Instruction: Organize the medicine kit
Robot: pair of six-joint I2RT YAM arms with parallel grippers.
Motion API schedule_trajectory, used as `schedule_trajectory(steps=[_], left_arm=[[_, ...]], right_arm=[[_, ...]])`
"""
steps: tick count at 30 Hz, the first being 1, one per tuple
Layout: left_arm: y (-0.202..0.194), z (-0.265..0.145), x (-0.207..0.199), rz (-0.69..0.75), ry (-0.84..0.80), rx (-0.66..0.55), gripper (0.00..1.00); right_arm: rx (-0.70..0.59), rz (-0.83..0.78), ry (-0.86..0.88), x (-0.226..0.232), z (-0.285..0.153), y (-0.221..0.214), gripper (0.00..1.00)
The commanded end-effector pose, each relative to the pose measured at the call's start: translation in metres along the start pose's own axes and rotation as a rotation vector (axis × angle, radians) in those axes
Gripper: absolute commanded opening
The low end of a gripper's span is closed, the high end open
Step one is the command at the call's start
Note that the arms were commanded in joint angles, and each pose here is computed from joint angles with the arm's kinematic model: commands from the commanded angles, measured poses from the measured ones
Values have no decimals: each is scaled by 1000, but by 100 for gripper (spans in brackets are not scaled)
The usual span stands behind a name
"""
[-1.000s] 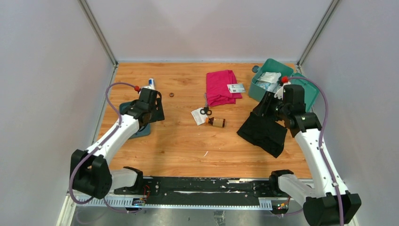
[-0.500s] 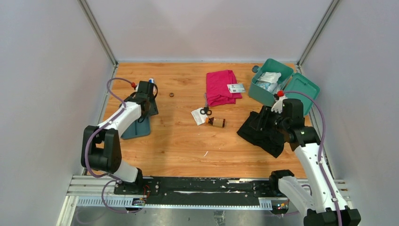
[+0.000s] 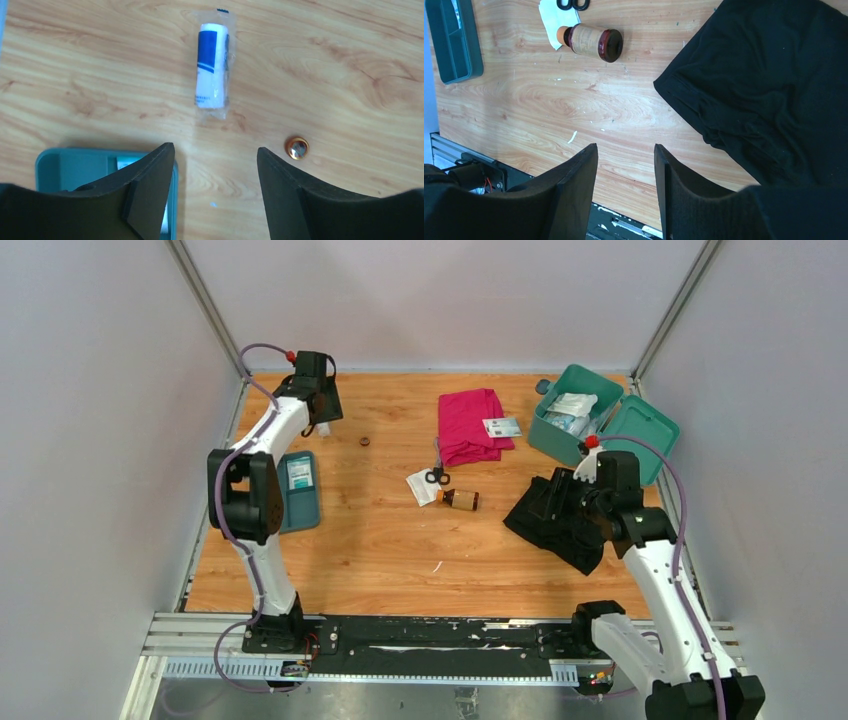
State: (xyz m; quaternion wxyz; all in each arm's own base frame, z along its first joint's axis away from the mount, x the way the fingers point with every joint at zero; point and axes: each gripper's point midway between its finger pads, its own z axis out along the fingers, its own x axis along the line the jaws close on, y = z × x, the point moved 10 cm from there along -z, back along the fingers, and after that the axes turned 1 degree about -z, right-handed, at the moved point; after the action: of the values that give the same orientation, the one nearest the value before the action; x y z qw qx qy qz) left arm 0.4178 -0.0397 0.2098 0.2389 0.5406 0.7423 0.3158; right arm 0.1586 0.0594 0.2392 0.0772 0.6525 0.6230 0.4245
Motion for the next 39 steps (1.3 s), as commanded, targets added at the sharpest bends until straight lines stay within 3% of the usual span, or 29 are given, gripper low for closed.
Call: schedule_trajectory(steps=[1, 13, 24, 31, 39], left_arm=[[6, 40, 7, 14, -31, 47, 68], [-1, 107, 14, 20, -50, 132, 68], [-16, 126, 13, 17, -87, 183, 50], [-11, 114, 10, 14, -141, 181, 31], [-13, 48, -16, -48, -302, 119, 25]], right_arm=[[43, -10, -13, -4, 7, -7, 50], [85, 14, -8, -5, 18, -2, 48], [95, 26, -6, -4, 20, -2, 42], [85, 29, -2, -3, 18, -1, 38], [60, 55, 23, 3, 12, 1, 36]])
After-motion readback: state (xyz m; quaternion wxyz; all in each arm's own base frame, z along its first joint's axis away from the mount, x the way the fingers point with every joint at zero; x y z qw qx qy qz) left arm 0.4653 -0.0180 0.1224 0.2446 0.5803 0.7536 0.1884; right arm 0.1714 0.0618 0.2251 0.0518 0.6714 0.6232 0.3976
